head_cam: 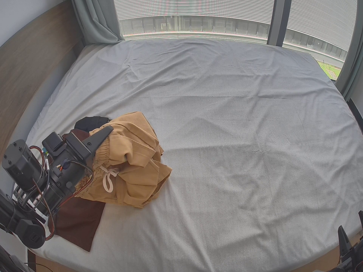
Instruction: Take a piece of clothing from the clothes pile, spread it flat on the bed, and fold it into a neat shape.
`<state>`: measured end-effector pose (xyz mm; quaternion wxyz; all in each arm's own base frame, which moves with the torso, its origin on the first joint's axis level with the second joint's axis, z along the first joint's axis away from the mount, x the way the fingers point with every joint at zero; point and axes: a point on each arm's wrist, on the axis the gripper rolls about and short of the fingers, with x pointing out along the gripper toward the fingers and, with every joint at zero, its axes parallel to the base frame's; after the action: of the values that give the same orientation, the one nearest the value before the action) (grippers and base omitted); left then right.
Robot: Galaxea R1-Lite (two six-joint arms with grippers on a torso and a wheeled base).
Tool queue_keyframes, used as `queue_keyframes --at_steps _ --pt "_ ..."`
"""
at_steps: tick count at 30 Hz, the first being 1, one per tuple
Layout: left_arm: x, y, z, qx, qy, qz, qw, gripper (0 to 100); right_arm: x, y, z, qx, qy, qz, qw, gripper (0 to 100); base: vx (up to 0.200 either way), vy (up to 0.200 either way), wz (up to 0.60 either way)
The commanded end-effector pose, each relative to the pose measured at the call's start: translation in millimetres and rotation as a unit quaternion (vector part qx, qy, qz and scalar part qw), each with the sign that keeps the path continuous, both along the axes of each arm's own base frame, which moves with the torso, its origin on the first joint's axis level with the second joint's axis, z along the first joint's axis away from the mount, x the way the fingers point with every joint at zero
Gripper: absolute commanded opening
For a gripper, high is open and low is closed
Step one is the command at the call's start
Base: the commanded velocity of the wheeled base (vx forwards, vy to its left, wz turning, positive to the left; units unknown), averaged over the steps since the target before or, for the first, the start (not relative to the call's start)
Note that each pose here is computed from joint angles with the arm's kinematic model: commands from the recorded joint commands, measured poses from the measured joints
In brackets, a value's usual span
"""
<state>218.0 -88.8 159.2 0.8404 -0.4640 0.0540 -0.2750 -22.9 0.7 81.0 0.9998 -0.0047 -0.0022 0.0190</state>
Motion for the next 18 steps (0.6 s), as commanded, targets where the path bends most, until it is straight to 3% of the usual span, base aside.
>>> queue_keyframes --at_steps 1,18 --pt "-3.0 -8.3 5.9 -0.016 -0.006 -0.006 0.9998 0 0.0 0.0 -4.8 0.0 0.0 0.001 1.0 100 0.0 0.0 0.0" --pt "-14.9 -49.9 23.0 -0.058 -0.028 -0.015 0.9979 0 0.0 0.0 -4.8 0.0 0.0 0.001 1.0 100 0.0 0.0 0.0"
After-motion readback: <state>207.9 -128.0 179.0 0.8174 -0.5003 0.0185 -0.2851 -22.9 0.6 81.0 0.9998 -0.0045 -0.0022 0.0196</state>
